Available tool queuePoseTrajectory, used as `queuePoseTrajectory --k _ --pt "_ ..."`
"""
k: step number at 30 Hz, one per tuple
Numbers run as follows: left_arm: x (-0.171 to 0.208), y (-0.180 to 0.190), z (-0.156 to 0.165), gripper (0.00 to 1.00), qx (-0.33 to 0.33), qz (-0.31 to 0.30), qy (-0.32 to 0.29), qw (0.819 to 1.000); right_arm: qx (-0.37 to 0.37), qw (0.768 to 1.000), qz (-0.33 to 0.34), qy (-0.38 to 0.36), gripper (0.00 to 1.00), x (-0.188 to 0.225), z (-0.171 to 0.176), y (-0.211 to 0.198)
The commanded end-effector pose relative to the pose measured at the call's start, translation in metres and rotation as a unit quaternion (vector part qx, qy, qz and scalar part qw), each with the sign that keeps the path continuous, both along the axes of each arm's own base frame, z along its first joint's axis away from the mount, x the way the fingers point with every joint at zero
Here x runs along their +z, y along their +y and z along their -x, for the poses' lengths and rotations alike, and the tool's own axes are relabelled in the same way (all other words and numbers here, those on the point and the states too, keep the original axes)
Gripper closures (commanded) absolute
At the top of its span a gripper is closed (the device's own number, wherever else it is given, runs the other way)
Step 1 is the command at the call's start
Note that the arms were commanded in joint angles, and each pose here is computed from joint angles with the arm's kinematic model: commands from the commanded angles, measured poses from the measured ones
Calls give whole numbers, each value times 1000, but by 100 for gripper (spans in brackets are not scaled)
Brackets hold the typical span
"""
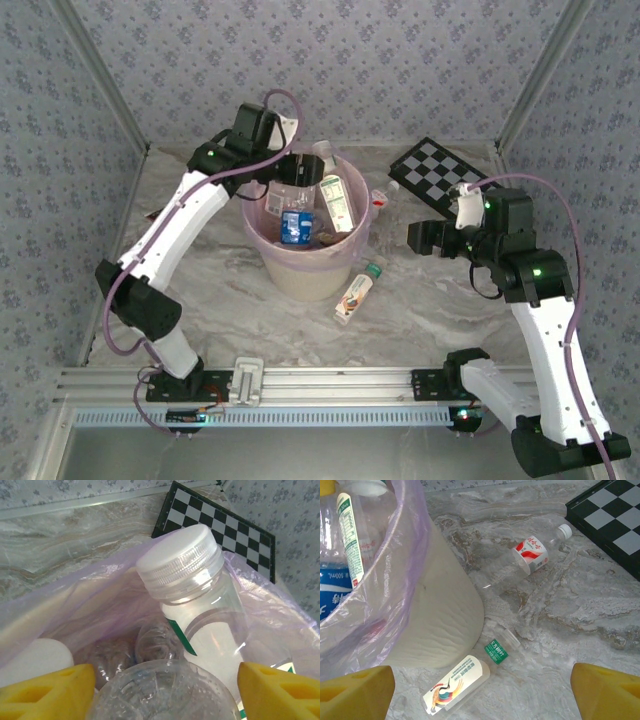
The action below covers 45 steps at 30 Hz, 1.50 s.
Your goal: Put the plastic bottles in the bin
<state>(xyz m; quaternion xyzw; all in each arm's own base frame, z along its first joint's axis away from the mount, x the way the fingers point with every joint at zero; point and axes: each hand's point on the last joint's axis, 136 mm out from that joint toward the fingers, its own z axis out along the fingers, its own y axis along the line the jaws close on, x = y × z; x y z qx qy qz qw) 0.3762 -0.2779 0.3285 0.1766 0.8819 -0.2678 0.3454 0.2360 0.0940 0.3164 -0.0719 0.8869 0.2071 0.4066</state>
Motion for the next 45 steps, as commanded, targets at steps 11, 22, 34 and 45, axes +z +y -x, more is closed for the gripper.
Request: queuePoseTrajectory --k 11,22,34,45 --pt "49 33 20 31 28 -26 -80 996 -7 1000 -12 18 7 -9 0 1" --pt "-39 14 48 63 12 -48 -8 999 -8 999 -16 29 7 -16 -2 2" --pt "-32 23 57 62 26 -41 -22 999 -64 995 -18 70 7 -39 -25 -6" --pt "37 42 82 34 20 6 -102 995 -203 966 -82 134 0 -79 -57 -26"
